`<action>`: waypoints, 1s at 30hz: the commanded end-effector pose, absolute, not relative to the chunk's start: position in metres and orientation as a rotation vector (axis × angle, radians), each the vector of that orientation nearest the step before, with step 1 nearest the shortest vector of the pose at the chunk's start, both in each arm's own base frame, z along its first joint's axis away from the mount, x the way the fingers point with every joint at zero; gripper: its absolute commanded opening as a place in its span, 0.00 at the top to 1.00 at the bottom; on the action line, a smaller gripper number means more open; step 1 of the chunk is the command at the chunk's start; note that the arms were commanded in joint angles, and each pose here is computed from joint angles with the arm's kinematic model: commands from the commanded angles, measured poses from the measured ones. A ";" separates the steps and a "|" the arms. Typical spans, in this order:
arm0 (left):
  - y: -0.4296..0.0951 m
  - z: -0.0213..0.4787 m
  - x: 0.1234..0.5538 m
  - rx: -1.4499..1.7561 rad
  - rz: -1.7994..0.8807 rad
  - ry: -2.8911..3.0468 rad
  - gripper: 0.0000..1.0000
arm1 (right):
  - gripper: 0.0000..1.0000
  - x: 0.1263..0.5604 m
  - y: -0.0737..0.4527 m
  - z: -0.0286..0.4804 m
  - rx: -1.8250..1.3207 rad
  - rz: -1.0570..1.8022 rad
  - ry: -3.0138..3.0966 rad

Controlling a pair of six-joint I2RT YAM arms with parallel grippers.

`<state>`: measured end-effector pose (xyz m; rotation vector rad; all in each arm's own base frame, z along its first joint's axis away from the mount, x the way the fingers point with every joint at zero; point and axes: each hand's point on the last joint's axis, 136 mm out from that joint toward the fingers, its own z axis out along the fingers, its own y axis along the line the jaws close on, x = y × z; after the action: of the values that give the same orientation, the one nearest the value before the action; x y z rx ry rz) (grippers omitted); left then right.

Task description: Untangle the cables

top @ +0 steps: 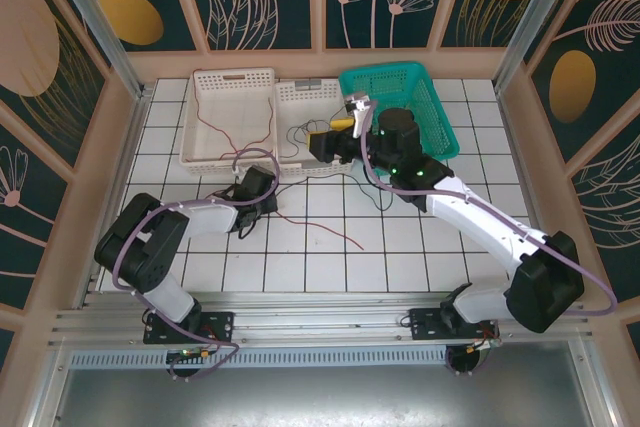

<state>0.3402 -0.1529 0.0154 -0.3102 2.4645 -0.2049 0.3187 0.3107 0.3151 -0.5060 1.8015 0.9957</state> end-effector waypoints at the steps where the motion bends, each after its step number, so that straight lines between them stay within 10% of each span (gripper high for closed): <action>1: -0.146 0.004 0.337 -0.305 -0.132 2.517 0.66 | 0.17 0.313 0.307 0.326 -0.510 1.004 1.756; 20: -0.141 -0.013 0.332 -0.303 -0.074 2.567 1.00 | 0.16 0.304 0.310 0.328 -0.534 1.025 1.757; 30: -0.135 0.046 0.331 -0.344 -0.145 2.445 1.00 | 0.15 0.300 0.303 0.304 -0.500 1.003 1.807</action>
<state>0.3338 -0.1424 0.0253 -0.3113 2.4779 -0.1365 0.3044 0.3059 0.3018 -0.5147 1.8237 1.0013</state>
